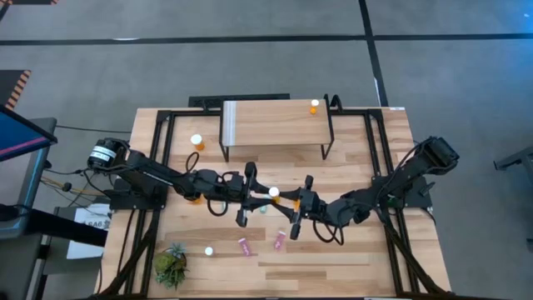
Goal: Pick and place medicine bottles onto shelf by color
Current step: Put the bottom small orange pill bottle on the shelf aligned with the other small orange pill bottle
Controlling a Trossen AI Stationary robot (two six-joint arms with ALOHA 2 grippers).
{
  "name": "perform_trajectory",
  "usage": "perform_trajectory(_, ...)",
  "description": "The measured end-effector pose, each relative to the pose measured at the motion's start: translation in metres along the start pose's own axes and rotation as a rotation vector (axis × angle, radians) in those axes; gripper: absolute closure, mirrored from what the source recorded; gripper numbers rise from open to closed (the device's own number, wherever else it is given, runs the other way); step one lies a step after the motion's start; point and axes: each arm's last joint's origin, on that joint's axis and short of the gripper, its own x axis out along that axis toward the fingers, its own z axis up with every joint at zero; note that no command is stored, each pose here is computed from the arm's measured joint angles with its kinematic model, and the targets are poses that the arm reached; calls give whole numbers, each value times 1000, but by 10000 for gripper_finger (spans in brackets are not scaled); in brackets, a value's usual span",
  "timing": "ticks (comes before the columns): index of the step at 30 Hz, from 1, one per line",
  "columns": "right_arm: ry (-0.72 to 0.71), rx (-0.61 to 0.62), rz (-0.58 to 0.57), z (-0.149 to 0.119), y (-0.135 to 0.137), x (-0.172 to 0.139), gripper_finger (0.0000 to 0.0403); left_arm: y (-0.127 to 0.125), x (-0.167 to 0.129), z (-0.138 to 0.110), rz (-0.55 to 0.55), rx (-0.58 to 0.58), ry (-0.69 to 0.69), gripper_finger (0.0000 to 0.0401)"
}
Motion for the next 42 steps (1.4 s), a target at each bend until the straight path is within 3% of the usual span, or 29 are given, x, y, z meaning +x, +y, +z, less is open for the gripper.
perform_trajectory(9, 37, -19, -5, -5, -1, 0, 169, 5, -3, 2, 21, -1, 58, 317)
perform_trajectory(15, 114, -73, 15, -4, -3, -6, 169, 6, -5, 1, 54, 5, 114, 317)
perform_trajectory(21, 198, -78, 33, 21, -7, -18, 170, 9, -9, -3, 114, 19, 195, 317)
perform_trajectory(26, 187, -61, 29, 32, -14, -24, 170, 9, -9, -6, 107, 44, 218, 317)
perform_trajectory(33, 180, -47, 0, 38, -26, -18, 170, 9, -9, -9, 103, 81, 251, 317)
perform_trajectory(38, 208, -20, 89, 39, -34, -8, 170, 9, -9, -9, 103, 84, 251, 317)
perform_trajectory(42, 219, -63, 96, 40, -43, 0, 170, 9, -9, -9, 102, 87, 251, 317)
